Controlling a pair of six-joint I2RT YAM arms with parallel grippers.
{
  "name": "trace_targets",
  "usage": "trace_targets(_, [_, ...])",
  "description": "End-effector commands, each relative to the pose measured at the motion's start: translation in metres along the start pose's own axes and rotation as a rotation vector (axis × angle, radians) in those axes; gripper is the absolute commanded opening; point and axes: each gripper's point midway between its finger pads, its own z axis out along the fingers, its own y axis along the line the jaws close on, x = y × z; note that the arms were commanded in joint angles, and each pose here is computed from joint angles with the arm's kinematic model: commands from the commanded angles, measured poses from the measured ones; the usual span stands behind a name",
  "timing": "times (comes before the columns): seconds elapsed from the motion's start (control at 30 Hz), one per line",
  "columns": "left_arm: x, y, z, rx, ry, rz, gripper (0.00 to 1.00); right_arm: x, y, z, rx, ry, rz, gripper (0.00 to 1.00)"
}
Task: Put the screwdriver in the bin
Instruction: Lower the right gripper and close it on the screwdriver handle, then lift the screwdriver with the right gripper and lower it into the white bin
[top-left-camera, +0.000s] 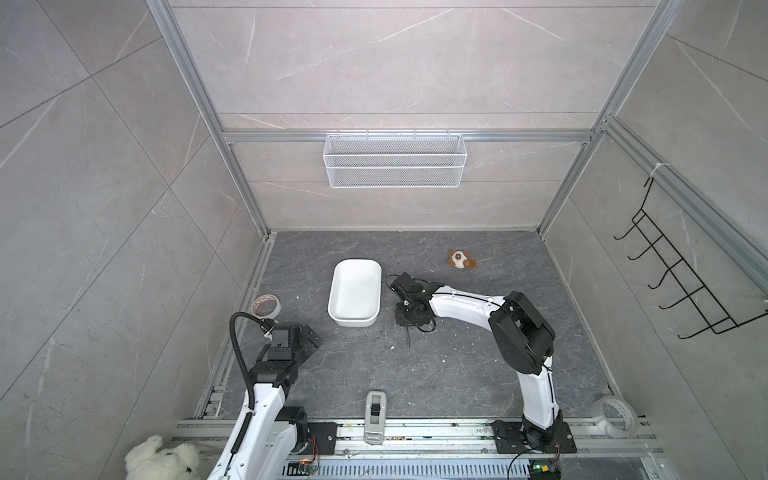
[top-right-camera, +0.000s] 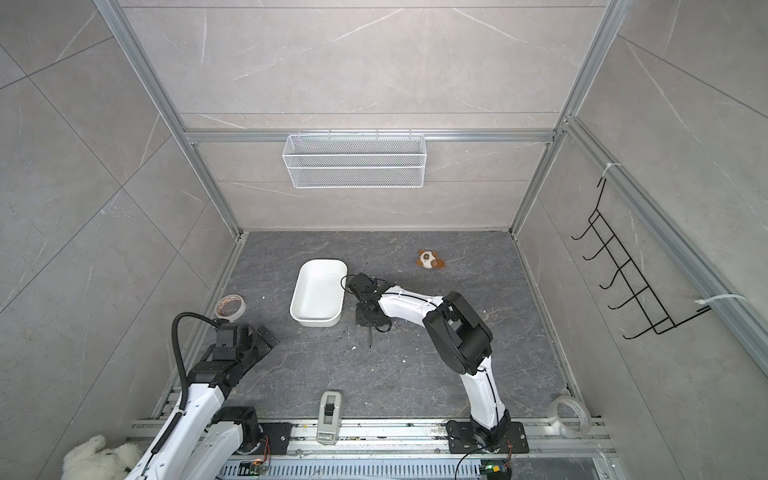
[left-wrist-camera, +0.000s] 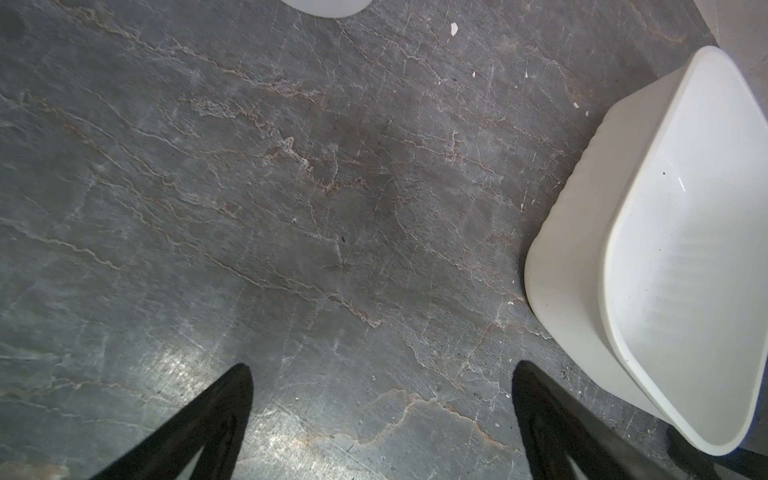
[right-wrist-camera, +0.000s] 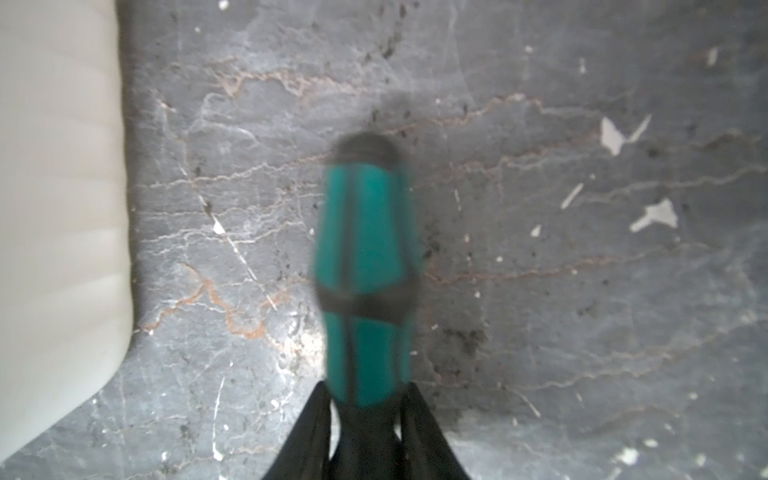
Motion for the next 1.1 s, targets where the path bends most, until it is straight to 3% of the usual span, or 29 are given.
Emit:
trace_targets(0.0, [-0.009, -0.006, -0.003, 0.015, -0.033, 0.014, 1.00, 0.009, -0.005, 0.005, 0.010, 0.034, -0.003, 0.27])
trace_targets(0.17, [-0.009, -0.005, -0.003, 0.011, -0.032, 0.015, 1.00, 0.001, -0.002, -0.009, 0.001, 0.012, -0.028, 0.18])
trace_targets(0.3, [-0.009, -0.005, -0.002, 0.009, -0.031, 0.015, 1.00, -0.006, 0.003, -0.025, -0.014, -0.009, -0.029, 0.18])
trace_targets(0.67, [-0.009, -0.005, -0.002, 0.009, -0.032, 0.012, 1.00, -0.040, 0.042, -0.096, -0.231, -0.147, 0.096, 0.18])
trace_targets(0.87, [-0.009, -0.004, -0.002, 0.007, -0.033, 0.012, 1.00, -0.074, 0.084, -0.128, -0.404, -0.211, 0.139, 0.20])
trace_targets(1.07, [-0.009, -0.004, -0.002, 0.007, -0.032, 0.013, 1.00, -0.091, 0.145, -0.117, -0.541, -0.142, 0.156, 0.20])
